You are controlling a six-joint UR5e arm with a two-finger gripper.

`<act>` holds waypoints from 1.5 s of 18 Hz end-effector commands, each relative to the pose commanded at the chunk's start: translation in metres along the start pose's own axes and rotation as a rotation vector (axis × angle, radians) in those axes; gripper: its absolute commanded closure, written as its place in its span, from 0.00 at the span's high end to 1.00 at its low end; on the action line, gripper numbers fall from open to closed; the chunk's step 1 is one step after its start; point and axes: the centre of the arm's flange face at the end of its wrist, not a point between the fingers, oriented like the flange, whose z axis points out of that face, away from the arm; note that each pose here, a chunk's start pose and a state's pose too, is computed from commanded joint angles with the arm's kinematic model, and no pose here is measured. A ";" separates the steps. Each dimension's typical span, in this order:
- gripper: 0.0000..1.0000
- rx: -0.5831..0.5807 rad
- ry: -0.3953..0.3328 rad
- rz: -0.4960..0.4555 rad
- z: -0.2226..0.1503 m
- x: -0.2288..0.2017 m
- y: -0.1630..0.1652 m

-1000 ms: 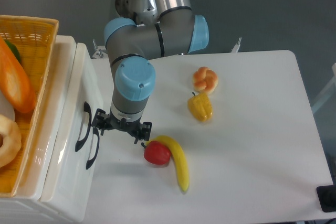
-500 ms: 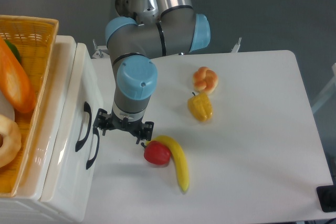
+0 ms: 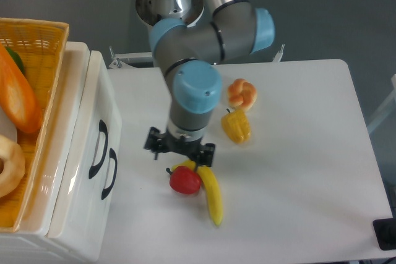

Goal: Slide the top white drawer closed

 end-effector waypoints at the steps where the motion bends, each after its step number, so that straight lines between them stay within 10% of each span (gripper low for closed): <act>1: 1.00 0.003 -0.006 0.030 -0.004 -0.012 0.007; 14: 1.00 -0.148 -0.214 0.306 -0.084 -0.093 0.105; 27: 1.00 -0.159 -0.214 0.474 -0.124 -0.143 0.193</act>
